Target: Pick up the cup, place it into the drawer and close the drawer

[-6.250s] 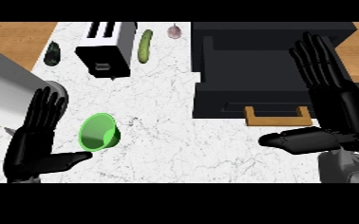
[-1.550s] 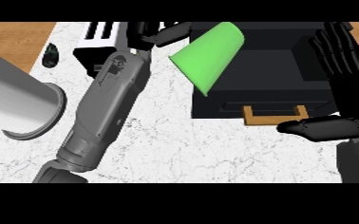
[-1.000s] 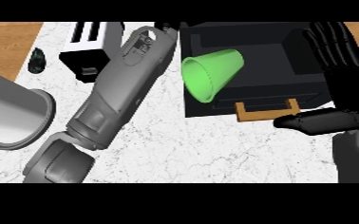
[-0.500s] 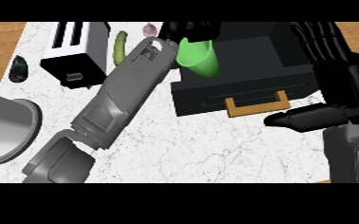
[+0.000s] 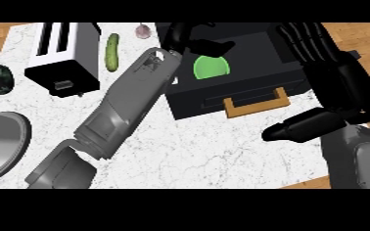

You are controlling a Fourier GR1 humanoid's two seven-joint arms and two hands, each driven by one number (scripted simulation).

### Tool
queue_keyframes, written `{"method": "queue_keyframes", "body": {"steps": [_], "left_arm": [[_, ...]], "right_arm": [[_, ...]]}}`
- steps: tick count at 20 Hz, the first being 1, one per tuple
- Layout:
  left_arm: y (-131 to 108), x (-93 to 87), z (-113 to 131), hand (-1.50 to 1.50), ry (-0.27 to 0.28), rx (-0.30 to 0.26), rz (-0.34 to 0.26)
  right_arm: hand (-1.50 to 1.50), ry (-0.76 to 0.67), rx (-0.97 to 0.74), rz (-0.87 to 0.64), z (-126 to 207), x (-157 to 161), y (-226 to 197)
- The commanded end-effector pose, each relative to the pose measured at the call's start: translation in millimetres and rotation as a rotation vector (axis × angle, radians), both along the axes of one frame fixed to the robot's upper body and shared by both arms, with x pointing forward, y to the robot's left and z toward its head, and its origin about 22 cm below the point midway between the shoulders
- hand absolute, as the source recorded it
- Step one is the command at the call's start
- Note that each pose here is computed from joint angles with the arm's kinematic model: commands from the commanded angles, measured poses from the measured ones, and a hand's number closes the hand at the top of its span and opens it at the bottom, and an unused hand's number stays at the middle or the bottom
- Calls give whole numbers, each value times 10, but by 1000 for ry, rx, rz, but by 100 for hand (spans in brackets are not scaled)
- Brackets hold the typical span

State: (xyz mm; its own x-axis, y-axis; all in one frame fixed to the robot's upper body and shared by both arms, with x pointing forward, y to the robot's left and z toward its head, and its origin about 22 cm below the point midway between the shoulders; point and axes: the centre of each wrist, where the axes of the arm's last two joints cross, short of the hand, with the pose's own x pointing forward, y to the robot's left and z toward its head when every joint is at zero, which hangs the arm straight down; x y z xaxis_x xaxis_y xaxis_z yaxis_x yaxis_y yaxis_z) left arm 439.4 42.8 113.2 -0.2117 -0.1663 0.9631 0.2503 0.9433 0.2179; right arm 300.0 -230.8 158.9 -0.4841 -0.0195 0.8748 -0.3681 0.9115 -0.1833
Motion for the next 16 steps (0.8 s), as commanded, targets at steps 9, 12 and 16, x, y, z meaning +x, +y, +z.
{"method": "queue_keyframes", "body": {"steps": [9, 12, 16], "left_arm": [[-68, -25, 178, -150, -130, -316, 18], [-74, 8, 247, -150, -138, -343, 31], [-34, 27, 180, -150, -126, -332, 86]], "right_arm": [[150, 129, -326, 463, -98, -73, 307], [150, 189, -493, 424, -192, -100, 124], [-150, 148, -663, 300, -209, -252, 102]]}}
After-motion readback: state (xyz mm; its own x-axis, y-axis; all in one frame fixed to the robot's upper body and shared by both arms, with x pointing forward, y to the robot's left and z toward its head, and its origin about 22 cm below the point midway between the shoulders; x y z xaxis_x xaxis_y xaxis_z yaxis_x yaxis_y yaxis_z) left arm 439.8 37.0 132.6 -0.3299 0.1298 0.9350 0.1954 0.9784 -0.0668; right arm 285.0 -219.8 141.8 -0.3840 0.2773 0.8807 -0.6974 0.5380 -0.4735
